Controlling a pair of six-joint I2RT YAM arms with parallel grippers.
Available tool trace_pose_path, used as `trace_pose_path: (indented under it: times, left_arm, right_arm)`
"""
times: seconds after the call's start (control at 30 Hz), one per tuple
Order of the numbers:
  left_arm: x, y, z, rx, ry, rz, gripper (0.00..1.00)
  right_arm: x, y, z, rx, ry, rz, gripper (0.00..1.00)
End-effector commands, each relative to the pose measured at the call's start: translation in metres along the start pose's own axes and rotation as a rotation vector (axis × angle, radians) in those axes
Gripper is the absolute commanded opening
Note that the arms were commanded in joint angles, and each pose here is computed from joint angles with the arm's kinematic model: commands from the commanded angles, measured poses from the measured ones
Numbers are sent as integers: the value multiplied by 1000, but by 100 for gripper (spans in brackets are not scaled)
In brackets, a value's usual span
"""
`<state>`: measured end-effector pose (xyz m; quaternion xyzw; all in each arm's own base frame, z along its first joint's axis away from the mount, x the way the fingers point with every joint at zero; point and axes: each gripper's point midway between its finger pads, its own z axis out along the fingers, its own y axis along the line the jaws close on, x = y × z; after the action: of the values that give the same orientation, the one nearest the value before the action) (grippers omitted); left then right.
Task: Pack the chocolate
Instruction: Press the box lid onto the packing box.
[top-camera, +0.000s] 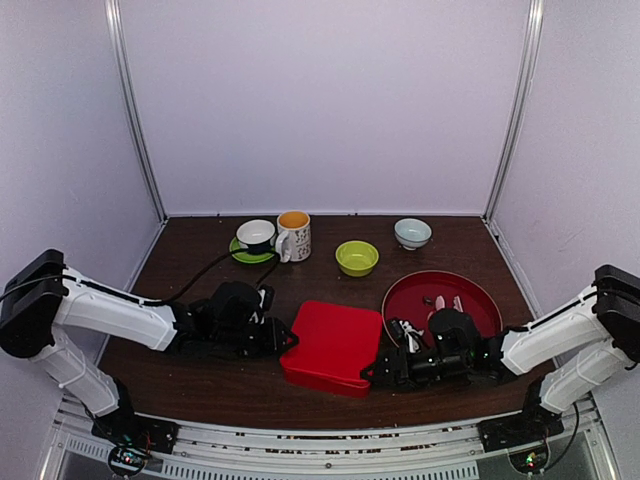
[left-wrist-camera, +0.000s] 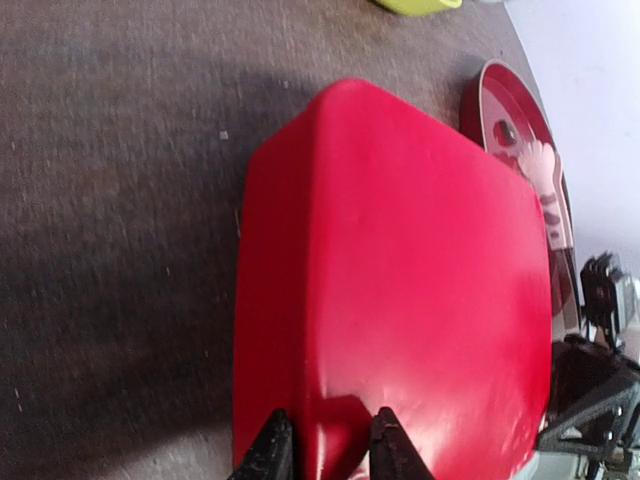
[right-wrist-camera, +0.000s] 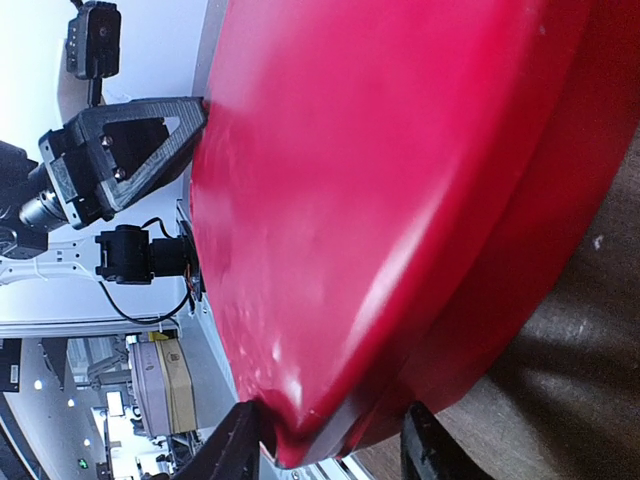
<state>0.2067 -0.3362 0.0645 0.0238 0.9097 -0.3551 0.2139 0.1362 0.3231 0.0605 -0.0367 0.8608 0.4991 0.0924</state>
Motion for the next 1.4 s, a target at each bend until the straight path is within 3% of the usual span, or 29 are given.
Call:
trace_pose_path:
  times: [0.0,0.47,0.9,1.3,1.37]
  left_arm:
    - [81,-45,16,183,282,59,24]
    - [84,-51,18,209,281,87,26]
    - [45,-55,7,196,169,172,32]
    - [54,-43,10,208,189,150,32]
    - [54,-40,11,198,186,142,32]
  right_arm:
    - [28,-37,21,143,81,-3,25]
    - [23,-31,30,179,64,-67,19]
    - [3,-12,35,126,-33,-82,23]
    - [-16,-13,41,121,-139,-227,23]
    - [-14,-10,40,108,-125,-213,28]
